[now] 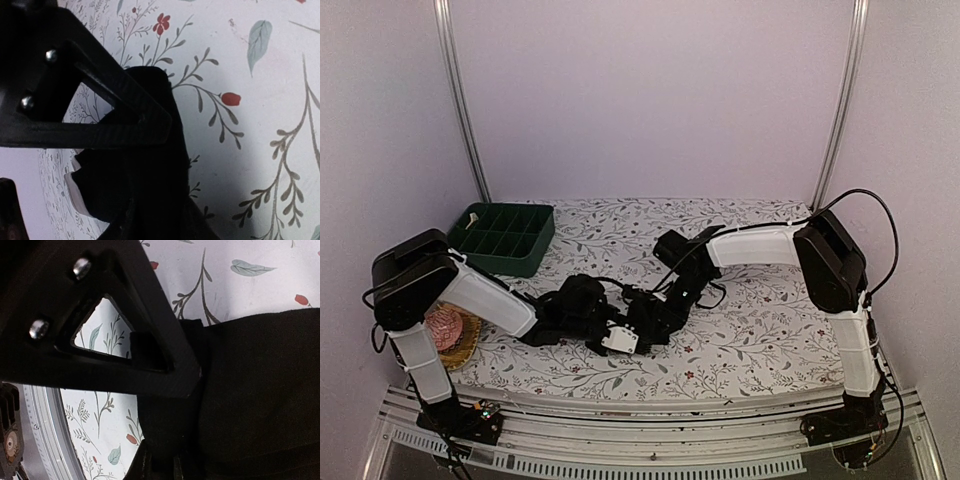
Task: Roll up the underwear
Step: Roll the underwear at the center of the board.
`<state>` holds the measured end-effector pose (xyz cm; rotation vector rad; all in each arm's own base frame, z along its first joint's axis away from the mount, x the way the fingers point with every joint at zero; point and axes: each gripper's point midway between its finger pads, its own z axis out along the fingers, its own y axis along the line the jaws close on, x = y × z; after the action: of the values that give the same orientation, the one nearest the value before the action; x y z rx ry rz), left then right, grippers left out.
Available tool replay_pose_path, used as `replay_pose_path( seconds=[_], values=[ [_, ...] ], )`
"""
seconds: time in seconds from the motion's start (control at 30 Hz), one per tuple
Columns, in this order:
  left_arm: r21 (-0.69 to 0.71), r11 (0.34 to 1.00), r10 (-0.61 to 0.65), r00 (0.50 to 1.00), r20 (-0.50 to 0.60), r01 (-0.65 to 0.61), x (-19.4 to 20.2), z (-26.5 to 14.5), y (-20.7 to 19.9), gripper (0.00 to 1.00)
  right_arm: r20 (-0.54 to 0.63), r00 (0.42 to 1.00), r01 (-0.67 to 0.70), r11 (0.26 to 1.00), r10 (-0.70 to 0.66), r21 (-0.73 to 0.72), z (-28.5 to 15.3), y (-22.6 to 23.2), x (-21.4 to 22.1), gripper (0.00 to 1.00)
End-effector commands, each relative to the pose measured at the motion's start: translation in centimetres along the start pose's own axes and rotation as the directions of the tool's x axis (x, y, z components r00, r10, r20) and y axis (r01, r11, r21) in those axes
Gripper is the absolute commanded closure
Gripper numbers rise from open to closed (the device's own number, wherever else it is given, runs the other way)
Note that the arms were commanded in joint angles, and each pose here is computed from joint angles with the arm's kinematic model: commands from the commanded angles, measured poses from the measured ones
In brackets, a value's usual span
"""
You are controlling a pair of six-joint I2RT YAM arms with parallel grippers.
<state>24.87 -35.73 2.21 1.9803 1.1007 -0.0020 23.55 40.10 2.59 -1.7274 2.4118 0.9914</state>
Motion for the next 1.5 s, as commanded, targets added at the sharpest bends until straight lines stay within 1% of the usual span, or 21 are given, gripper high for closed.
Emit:
replay_pose_path(
  seconds=[0.0, 0.07, 0.1, 0.13, 0.23, 0.3, 0.37, 0.47, 0.53, 0.57, 0.63, 0.73, 0.8, 0.87, 0.97, 1.1, 1.23, 1.33, 1.47],
  values=[
    [0.059, 0.998, -0.012, 0.999, -0.034, 0.014, 0.2, 0.9, -1.3, 0.79, -0.092, 0.994, -0.065, 0.998, 0.065, 0.002, 1.5, -0.9, 3.1, 0.97],
    [0.084, 0.996, -0.026, 0.999, -0.032, 0.029, 0.2, 0.9, -1.6, 0.92, -0.076, 0.995, -0.06, 0.998, 0.061, 0.019, 0.9, -0.9, 2.8, 0.97],
    [0.098, 0.994, -0.035, 0.999, -0.031, 0.038, 0.1, 0.9, -1.8, 0.98, -0.062, 0.996, -0.057, 0.998, 0.059, 0.033, 0.4, -1.0, 2.6, 0.95],
    [0.115, 0.992, -0.056, 0.998, -0.032, 0.059, 0.0, 0.9, -2.0, 1.0, -0.044, 0.997, -0.057, 0.997, 0.059, 0.049, -0.2, -1.0, 2.3, 0.91],
    [0.191, 0.976, -0.104, 0.994, -0.032, 0.109, -0.4, 1.0, -2.9, 1.0, 0.058, 0.997, -0.053, 0.993, 0.047, 0.105, -2.4, -0.4, 1.2, 0.7],
    [0.252, 0.957, -0.139, 0.99, -0.036, 0.144, -0.6, 1.1, -3.6, 1.0, 0.128, 0.991, -0.061, 0.987, 0.042, 0.151, -4.1, 0.3, 0.9, 0.63],
    [0.316, 0.93, -0.179, 0.983, -0.05, 0.186, -0.6, 1.3, -4.5, 1.0, 0.189, 0.981, -0.081, 0.968, 0.035, 0.236, -5.6, 0.2, 1.3, 0.56],
    [0.386, 0.89, -0.243, 0.969, -0.052, 0.243, -0.9, 1.3, -4.7, 1.0, 0.271, 0.962, -0.135, 0.929, 0.039, 0.345, -7.7, 0.1, 2.8, 0.5],
    [0.439, 0.852, -0.282, 0.957, -0.071, 0.284, -1.0, 1.3, -4.7, 1.0, 0.321, 0.947, -0.147, 0.899, 0.008, 0.413, -8.9, 0.6, 3.8, 0.47],
    [0.492, 0.809, -0.309, 0.945, -0.108, 0.32, -0.7, 1.3, -5.8, 1.0, 0.348, 0.937, -0.136, 0.881, -0.034, 0.453, -9.5, 0.9, 3.8, 0.45],
    [0.544, 0.752, -0.356, 0.924, -0.14, 0.372, -0.6, 1.4, -5.9, 1.0, 0.364, 0.924, -0.115, 0.826, -0.115, 0.552, -10.4, 1.5, 4.5, 0.44],
    [0.598, 0.678, -0.427, 0.891, -0.153, 0.428, -0.9, 1.4, -5.0, 1.0, 0.338, 0.91, -0.045, 0.753, -0.24, 0.657, -10.3, 2.9, 5.7, 0.43],
    [0.628, 0.625, -0.477, 0.864, -0.162, 0.463, -1.0, 1.1, -4.4, 1.0, 0.323, 0.887, 0.007, 0.707, -0.331, 0.707, -10.2, 4.3, 5.7, 0.42],
    [0.66, 0.567, -0.523, 0.834, -0.173, 0.492, -1.1, 1.0, -3.9, 1.0, 0.282, 0.87, 0.067, 0.664, -0.404, 0.745, -9.5, 5.2, 5.6, 0.42],
    [0.701, 0.472, -0.574, 0.79, -0.216, 0.535, -1.0, 1.0, -3.6, 1.0, 0.228, 0.858, 0.118, 0.609, -0.46, 0.784, -8.7, 5.4, 5.4, 0.42],
    [0.74, 0.357, -0.633, 0.73, -0.258, 0.57, -1.0, 1.0, -3.1, 1.0, 0.125, 0.853, 0.184, 0.516, -0.506, 0.837, -7.7, 4.4, 4.6, 0.42],
    [0.74, 0.296, -0.648, 0.696, -0.309, 0.604, -0.3, 1.4, -3.1, 1.0, 0.02, 0.849, 0.252, 0.437, -0.529, 0.864, -6.9, 3.1, 3.0, 0.42],
    [0.751, 0.255, -0.649, 0.684, -0.334, 0.609, 0.0, 1.5, -3.3, 1.0, -0.066, 0.84, 0.316, 0.386, -0.539, 0.867, -5.8, 2.0, 1.7, 0.41],
    [0.762, 0.226, -0.65, 0.676, -0.347, 0.607, 0.3, 1.6, -3.2, 1.0, -0.178, 0.827, 0.394, 0.324, -0.533, 0.86, -4.2, 0.4, 0.9, 0.4]
  ],
)
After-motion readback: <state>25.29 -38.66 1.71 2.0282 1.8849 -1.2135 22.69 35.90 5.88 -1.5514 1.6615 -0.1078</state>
